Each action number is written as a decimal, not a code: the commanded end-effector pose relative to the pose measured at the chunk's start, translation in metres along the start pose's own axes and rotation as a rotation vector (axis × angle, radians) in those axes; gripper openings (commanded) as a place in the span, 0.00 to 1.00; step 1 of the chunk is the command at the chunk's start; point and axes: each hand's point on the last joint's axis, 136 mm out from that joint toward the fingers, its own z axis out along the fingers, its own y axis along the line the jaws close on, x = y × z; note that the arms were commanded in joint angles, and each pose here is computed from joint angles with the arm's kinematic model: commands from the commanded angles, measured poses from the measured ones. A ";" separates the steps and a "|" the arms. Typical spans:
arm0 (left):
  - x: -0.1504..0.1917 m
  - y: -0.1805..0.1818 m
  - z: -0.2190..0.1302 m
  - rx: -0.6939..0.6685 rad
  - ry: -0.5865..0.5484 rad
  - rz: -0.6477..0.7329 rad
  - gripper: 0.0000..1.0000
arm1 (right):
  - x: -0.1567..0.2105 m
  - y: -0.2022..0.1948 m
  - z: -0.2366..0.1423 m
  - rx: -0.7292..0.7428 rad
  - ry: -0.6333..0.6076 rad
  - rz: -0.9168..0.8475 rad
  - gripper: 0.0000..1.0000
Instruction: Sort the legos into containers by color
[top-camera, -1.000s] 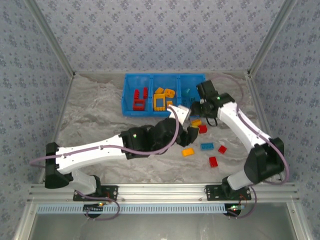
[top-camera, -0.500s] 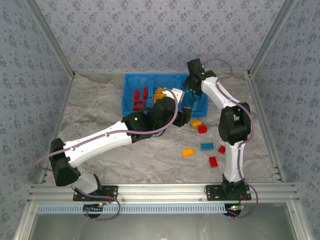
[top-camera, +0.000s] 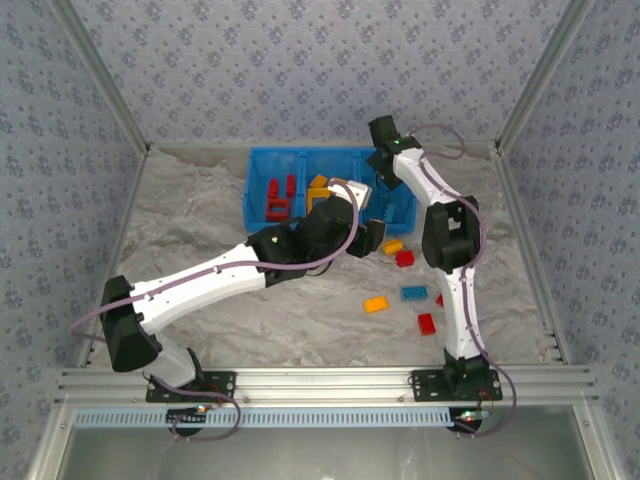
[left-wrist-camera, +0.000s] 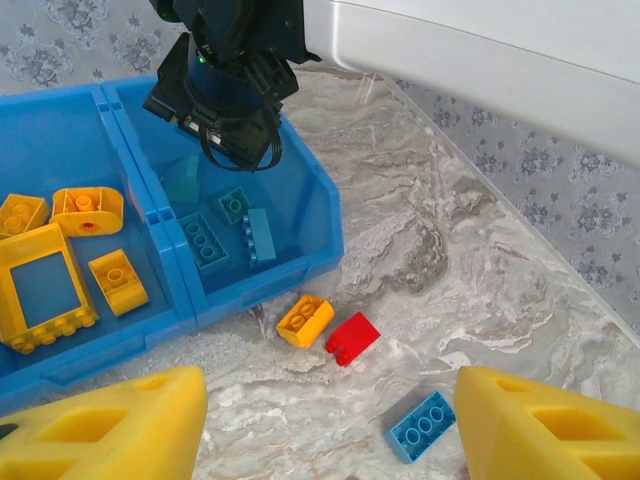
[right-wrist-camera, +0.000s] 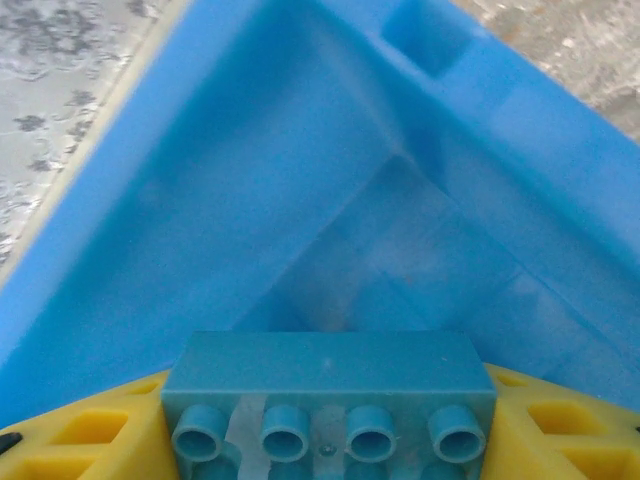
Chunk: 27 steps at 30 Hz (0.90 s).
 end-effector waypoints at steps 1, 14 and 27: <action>-0.014 -0.004 -0.011 0.034 -0.037 -0.018 0.66 | -0.004 -0.018 0.014 0.074 -0.008 0.070 0.59; -0.008 0.000 -0.015 0.031 -0.021 -0.017 0.66 | -0.014 0.002 -0.011 0.011 -0.022 0.042 0.81; -0.005 0.007 -0.024 0.012 -0.017 -0.046 0.66 | -0.056 0.049 -0.151 -0.195 -0.207 -0.040 0.75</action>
